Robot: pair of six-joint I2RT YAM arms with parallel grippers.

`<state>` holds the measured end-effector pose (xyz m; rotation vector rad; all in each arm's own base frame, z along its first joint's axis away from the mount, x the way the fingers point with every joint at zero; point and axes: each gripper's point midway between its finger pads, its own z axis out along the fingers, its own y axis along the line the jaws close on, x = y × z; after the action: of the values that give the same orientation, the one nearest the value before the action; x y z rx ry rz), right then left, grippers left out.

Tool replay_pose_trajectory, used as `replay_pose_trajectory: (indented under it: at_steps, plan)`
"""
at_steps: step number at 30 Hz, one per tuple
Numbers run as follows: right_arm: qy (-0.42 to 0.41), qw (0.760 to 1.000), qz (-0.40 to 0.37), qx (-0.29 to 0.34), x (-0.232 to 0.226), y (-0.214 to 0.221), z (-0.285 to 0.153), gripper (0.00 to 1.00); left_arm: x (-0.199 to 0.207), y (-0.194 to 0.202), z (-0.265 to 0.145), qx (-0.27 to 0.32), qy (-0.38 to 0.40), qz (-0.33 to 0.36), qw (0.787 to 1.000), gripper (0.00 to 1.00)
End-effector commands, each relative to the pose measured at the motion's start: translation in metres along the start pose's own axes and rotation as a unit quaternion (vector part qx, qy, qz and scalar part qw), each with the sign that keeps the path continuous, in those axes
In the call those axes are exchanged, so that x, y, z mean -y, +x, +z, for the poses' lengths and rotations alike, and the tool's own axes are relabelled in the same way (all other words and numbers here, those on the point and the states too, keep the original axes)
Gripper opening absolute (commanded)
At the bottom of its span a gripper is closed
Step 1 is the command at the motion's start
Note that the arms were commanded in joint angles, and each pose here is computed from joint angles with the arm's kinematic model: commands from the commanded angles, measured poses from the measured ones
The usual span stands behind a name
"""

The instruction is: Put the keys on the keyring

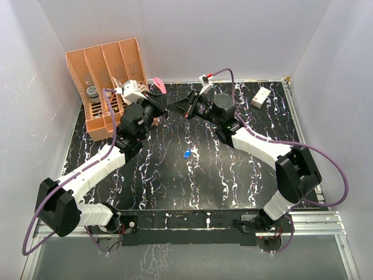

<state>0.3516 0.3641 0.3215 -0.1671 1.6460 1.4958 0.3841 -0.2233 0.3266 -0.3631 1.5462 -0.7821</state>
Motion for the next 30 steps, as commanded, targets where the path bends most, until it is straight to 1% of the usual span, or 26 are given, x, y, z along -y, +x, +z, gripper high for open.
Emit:
replay_pose_trajectory:
  at_steps: [1,30]
  plan:
    - [-0.034,0.998,-0.027,0.035,-0.03,-0.027,0.004,0.0,0.013,-0.016,-0.008,0.02,0.022,-0.003,1.0,0.0]
    - [-0.023,0.999,-0.02,0.029,-0.021,-0.022,0.007,0.0,0.017,-0.02,-0.01,0.024,0.028,-0.007,0.999,0.0]
